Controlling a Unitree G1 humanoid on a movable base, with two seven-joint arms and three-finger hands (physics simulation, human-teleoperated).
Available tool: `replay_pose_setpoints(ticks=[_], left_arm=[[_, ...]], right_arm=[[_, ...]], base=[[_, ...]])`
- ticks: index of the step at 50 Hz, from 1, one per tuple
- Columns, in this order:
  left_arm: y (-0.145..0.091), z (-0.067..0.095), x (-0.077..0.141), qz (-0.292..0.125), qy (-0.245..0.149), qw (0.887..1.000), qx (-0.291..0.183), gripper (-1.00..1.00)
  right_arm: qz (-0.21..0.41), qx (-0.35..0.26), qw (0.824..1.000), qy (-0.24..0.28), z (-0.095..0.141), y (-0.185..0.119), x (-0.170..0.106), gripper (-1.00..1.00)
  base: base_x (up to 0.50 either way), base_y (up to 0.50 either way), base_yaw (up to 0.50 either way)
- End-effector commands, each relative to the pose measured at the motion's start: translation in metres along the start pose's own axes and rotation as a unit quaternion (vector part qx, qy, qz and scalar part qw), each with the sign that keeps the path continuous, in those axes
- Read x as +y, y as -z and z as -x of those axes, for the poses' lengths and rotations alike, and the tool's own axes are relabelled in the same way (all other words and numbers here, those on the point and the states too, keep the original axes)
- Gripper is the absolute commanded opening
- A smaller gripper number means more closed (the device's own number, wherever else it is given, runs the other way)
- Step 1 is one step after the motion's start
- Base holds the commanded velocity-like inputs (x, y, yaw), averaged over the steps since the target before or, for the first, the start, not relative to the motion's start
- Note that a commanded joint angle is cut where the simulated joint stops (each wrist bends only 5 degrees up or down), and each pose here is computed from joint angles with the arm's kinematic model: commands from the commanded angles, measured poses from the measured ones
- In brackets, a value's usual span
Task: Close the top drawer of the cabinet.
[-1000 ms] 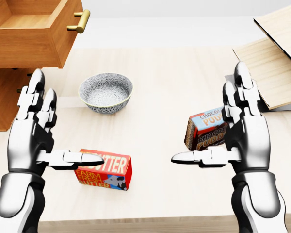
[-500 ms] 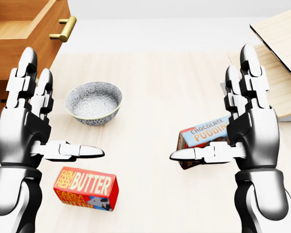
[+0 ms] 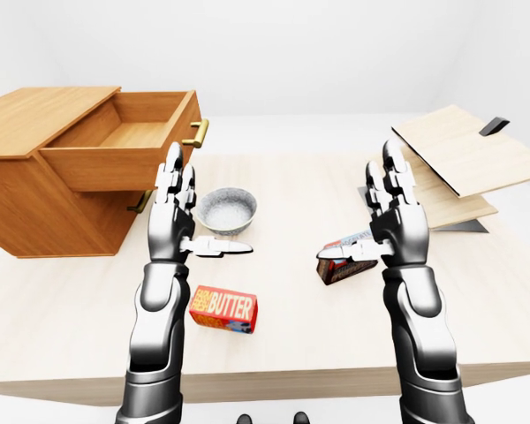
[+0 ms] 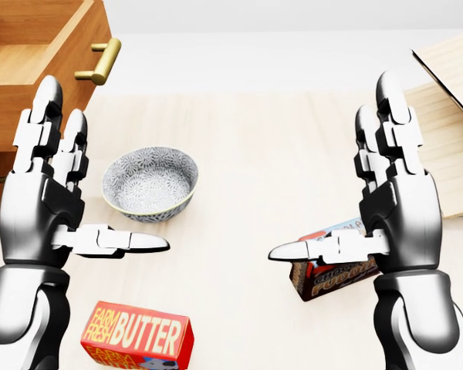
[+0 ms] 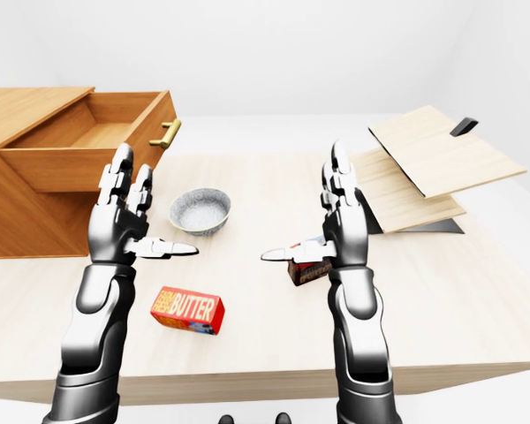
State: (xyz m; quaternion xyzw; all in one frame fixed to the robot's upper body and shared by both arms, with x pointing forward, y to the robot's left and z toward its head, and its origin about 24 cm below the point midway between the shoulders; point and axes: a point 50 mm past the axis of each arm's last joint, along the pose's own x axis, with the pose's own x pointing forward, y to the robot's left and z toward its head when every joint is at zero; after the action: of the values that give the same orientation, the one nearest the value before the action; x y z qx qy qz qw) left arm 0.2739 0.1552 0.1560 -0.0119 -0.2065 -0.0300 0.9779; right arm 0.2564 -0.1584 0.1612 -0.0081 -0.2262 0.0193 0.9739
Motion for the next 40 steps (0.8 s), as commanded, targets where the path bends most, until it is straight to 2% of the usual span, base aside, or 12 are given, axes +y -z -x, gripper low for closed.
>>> replay_pose_setpoints(ticks=[1,20,23,25,26,27,29,34,36,40], left_arm=[[0.001,0.0,-0.001,0.001,0.0,1.0,0.002,1.0],[0.002,0.001,0.0,0.0,0.001,1.0,0.004,1.0],[0.003,-0.002,0.0,-0.003,0.002,1.0,0.005,1.0],[0.002,-0.008,0.003,-0.023,-0.004,1.0,0.004,1.0],[0.002,-0.01,0.006,-0.016,-0.013,1.0,0.004,1.0],[0.002,-0.012,0.007,-0.021,-0.013,1.0,0.004,1.0],[0.004,-0.018,0.01,-0.074,-0.025,0.997,0.01,1.0],[0.008,-0.034,0.012,-0.116,-0.033,0.993,0.019,1.0],[0.015,-0.043,0.012,-0.156,-0.037,0.986,0.034,1.0],[0.027,-0.055,0.013,-0.191,-0.041,0.979,0.062,1.0]], right_arm=[[0.01,0.002,1.0,-0.008,-0.001,0.001,0.002,1.0],[0.001,-0.002,1.0,-0.002,0.001,-0.001,0.0,1.0],[0.001,-0.002,1.0,-0.004,0.001,-0.001,0.0,1.0],[0.001,-0.002,1.0,-0.004,0.0,-0.001,0.001,1.0],[0.001,-0.003,1.0,-0.004,0.0,-0.001,0.001,1.0],[0.001,-0.003,1.0,-0.004,0.0,-0.001,0.001,1.0],[0.0,-0.004,1.0,-0.004,-0.001,-0.002,0.001,1.0],[0.0,-0.008,1.0,-0.003,-0.001,-0.004,0.0,1.0],[0.0,-0.009,1.0,-0.004,-0.001,-0.004,0.0,1.0],[-0.001,-0.012,1.0,-0.004,-0.001,-0.005,0.0,1.0]], base=[[0.23,0.24,0.0],[0.04,0.03,0.0],[0.0,0.0,0.0],[0.0,0.0,0.0],[0.0,0.0,0.0],[0.0,0.0,0.0],[0.0,0.0,0.0],[0.0,0.0,0.0],[0.0,0.0,0.0],[0.0,0.0,0.0]])
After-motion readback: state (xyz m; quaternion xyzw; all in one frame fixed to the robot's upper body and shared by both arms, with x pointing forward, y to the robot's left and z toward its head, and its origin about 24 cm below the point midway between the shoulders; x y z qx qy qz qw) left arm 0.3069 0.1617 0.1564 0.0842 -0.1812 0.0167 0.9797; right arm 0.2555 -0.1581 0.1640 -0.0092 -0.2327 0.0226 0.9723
